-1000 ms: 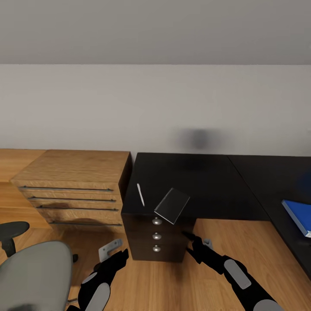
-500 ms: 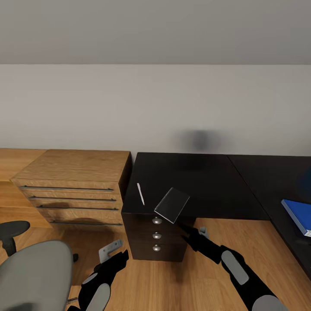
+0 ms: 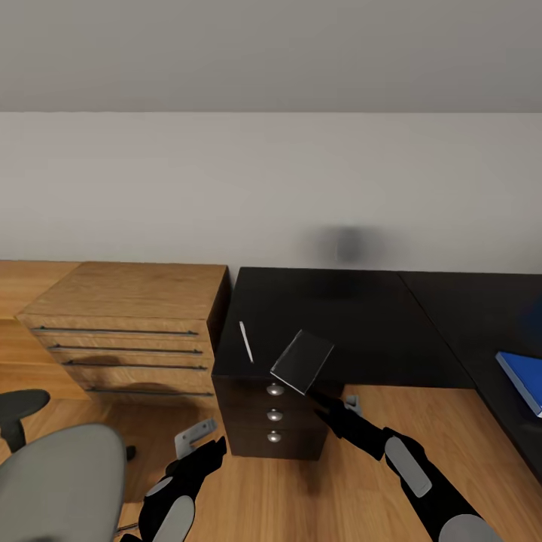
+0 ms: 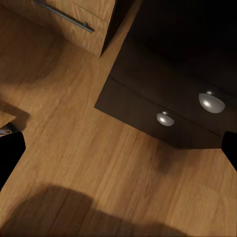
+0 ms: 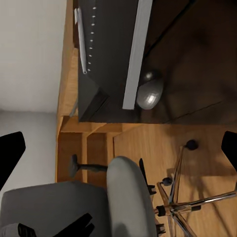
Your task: In the bedroom, organize the workspace by keeping the computer under the desk, ensuring the monitor is on the desk, placing the keyboard on the desk next to the monitor, placing the mouse on the desk next to the keyboard, moving the folder from the swivel chair onto the desk next to the mouse, stacking the notebook on top of the folder with the pen on top of the notebook, and positioning the swivel chair next to the desk.
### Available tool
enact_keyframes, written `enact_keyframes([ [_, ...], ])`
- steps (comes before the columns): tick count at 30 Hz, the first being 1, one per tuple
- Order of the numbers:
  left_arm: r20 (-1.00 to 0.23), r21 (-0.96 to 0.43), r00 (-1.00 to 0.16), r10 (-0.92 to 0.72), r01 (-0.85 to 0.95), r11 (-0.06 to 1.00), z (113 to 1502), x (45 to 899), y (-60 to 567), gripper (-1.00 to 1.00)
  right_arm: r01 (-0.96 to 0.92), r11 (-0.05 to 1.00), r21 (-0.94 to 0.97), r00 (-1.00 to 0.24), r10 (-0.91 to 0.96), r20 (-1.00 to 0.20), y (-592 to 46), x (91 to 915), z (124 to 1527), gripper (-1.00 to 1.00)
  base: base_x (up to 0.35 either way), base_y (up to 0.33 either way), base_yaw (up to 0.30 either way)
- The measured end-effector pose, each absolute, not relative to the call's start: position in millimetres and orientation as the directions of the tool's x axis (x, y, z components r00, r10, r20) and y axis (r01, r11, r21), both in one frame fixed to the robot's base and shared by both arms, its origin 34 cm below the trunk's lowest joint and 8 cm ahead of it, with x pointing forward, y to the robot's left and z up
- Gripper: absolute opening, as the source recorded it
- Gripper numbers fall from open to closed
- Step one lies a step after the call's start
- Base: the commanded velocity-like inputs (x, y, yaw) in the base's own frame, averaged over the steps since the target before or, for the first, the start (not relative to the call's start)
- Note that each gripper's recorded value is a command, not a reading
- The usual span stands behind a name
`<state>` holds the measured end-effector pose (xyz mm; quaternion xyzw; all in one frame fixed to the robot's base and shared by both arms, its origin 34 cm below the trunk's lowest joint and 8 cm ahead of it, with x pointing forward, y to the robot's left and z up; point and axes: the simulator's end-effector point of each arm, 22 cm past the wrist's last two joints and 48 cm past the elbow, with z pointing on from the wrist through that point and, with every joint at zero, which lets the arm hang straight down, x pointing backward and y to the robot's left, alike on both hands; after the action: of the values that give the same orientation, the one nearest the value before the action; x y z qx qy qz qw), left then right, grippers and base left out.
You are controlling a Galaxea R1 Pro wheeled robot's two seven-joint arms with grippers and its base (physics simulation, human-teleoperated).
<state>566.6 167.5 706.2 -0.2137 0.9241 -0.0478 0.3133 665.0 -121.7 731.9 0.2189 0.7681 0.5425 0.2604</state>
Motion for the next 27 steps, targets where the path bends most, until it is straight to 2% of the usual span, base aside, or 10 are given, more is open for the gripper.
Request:
enact_keyframes([
  [11,-0.578,-0.205,-0.707,-0.408,-0.358,0.911,708.2,568.8,171.2,1.00,0.052,0.315,0.948,-0.766,0.621,-0.164,-120.7,665.5,732.3,1.00,0.135,0.037,0.000],
  [27,-0.582,-0.200,-0.706,-0.403,-0.356,0.913,708.5,569.5,171.9,1.00,0.063,0.317,0.946,-0.762,0.627,-0.159,-124.6,665.3,728.9,1.00,0.010,0.002,0.000],
])
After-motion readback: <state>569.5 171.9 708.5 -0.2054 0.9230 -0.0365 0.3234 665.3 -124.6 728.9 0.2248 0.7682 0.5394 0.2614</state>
